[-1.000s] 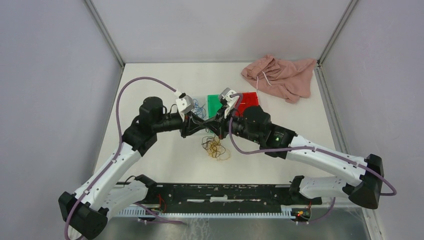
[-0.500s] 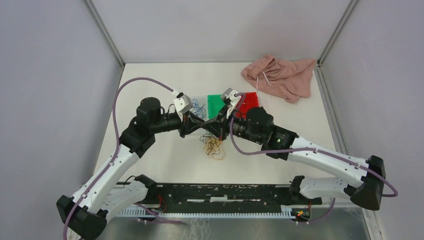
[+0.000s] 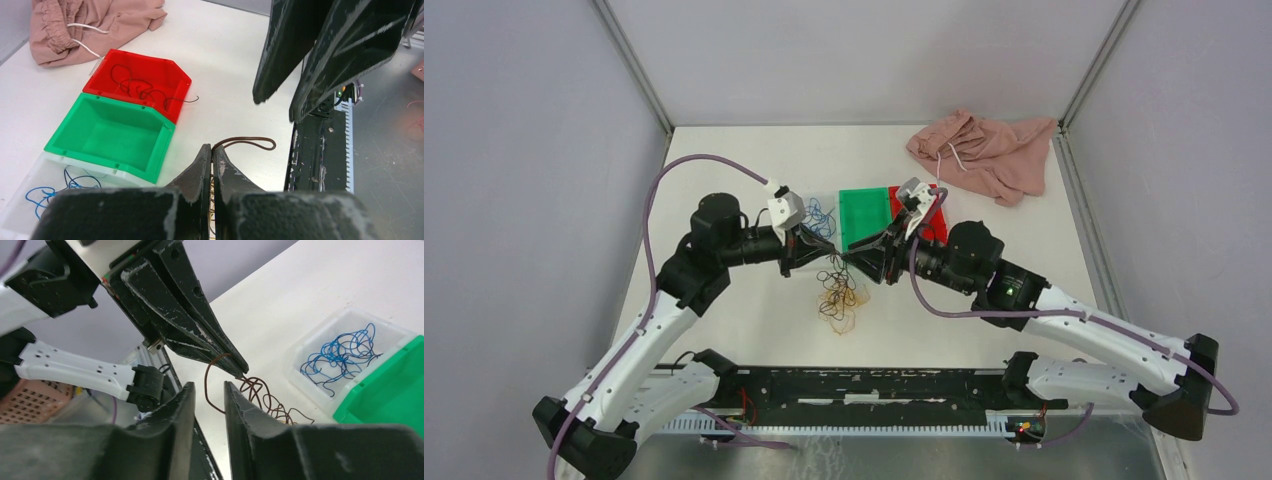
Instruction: Untangle the cables
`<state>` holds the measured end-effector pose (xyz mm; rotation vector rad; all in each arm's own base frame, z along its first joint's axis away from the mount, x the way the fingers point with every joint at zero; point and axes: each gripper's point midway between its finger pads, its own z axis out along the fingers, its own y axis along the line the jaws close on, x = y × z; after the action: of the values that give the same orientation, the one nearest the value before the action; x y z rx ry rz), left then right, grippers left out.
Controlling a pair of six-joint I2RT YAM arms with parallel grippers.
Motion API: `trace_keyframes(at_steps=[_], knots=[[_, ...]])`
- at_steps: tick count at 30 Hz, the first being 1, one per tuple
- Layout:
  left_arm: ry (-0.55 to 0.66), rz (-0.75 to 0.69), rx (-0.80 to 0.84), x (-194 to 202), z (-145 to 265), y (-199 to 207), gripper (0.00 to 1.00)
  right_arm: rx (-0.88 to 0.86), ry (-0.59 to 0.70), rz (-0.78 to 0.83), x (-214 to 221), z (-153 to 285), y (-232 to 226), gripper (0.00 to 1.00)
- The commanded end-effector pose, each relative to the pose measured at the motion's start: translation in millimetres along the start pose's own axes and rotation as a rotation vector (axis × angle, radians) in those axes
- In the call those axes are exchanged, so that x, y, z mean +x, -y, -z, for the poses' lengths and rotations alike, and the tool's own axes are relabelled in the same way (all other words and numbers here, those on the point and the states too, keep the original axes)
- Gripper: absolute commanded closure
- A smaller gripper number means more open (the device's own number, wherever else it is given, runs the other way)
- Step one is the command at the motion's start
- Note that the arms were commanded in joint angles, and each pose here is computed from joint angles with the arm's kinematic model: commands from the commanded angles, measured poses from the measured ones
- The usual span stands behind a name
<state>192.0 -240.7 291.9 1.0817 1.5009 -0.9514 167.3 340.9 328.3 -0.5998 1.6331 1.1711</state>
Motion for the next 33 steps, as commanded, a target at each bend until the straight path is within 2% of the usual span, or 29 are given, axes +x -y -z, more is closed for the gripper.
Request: trace_keyframes(at_steps=[1, 2, 3, 8, 17, 33], knots=[[0.037, -0.113, 0.041, -23.5, 6.2, 7.6, 0.97, -0.028, 0.116, 0.013, -47.8, 17.1, -10.7, 0.56], [0.037, -0.123, 0.045, -24.4, 6.8, 8.6, 0.97, -0.016, 0.122, 0.015, -50.8, 18.9, -7.3, 0.49], [0.035, -0.127, 0.049, -24.8, 7.6, 9.6, 0.97, -0.002, 0.128, 0.015, -53.4, 20.6, -2.6, 0.46], [0.05, -0.14, 0.096, -31.4, 9.0, 18.2, 0.97, 0.06, 0.094, -0.011, -46.6, 14.6, 24.0, 0.44], [0.057, -0.144, 0.106, -35.9, 9.6, 20.1, 0.97, -0.066, 0.001, -0.055, -22.4, -24.1, 21.4, 0.32], [0.082, -0.162, 0.116, -56.0, 7.4, 18.0, 0.97, -0.102, -0.064, -0.133, 17.7, -62.3, 27.3, 0.3]])
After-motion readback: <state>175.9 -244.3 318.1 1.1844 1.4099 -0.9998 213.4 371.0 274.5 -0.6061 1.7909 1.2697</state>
